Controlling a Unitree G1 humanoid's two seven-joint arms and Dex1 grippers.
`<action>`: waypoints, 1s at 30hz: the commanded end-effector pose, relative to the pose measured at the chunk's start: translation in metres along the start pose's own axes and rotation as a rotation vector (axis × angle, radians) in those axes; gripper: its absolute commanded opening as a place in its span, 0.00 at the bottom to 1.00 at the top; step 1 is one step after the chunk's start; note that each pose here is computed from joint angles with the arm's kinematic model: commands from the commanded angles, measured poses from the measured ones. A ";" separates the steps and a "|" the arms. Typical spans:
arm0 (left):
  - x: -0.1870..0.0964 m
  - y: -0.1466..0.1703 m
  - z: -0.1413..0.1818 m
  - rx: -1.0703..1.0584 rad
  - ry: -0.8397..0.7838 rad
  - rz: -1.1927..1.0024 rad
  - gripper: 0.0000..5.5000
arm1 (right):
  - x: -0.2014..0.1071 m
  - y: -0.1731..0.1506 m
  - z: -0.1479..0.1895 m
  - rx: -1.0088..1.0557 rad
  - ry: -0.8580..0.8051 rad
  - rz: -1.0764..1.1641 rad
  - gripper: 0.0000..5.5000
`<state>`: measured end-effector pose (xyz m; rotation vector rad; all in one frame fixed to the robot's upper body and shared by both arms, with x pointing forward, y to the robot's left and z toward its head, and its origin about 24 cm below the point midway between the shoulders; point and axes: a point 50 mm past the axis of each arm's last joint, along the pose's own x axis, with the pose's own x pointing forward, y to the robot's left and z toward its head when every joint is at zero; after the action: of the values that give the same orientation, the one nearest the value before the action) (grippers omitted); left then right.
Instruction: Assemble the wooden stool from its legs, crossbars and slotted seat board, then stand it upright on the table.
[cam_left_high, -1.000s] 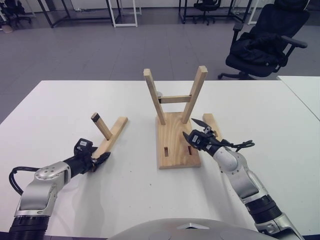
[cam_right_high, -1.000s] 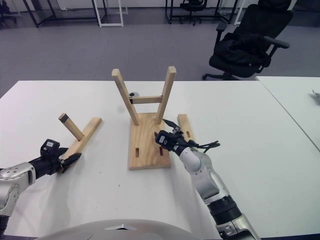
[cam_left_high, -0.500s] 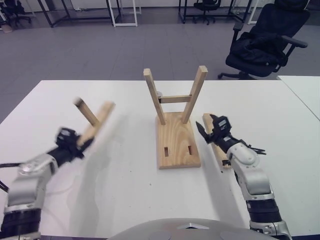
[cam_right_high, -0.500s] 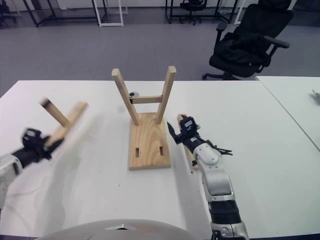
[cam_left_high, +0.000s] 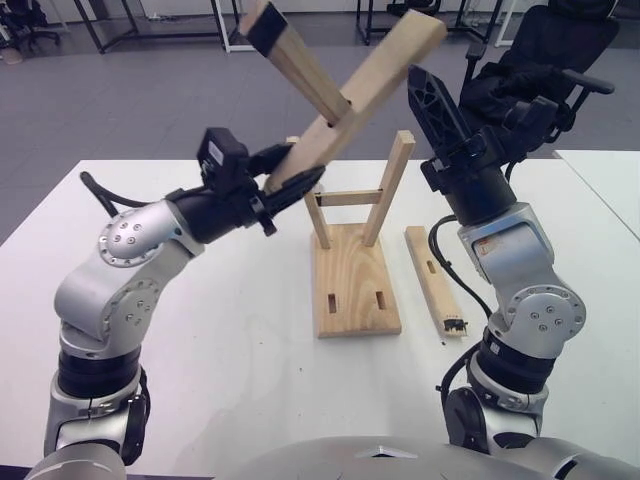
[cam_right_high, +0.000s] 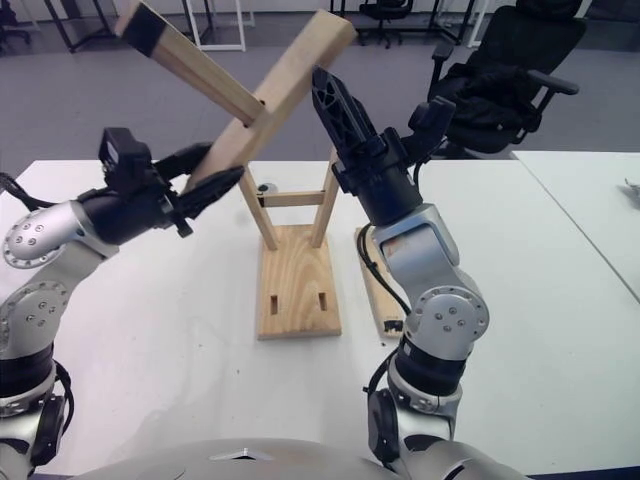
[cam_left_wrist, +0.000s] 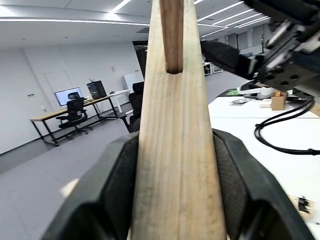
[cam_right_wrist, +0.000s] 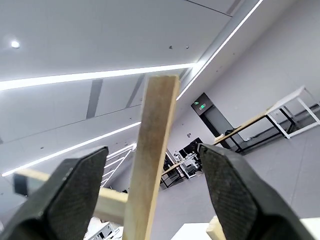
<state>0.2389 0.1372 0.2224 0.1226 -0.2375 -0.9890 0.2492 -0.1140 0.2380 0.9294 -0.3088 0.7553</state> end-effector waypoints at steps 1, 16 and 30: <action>0.006 -0.010 0.001 0.007 0.001 -0.071 0.37 | 0.001 -0.003 0.000 0.065 -0.011 -0.023 0.61; -0.002 -0.014 -0.027 0.062 0.136 -0.123 0.44 | -0.024 -0.027 0.003 0.249 0.070 -0.246 0.20; -0.056 -0.007 -0.099 -0.201 0.227 0.261 0.83 | -0.118 -0.056 -0.005 -0.117 0.214 -0.693 0.19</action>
<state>0.2289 0.1749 0.1284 0.0250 0.0243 -0.7870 0.2072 -0.1844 0.1402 0.8259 0.1415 0.1945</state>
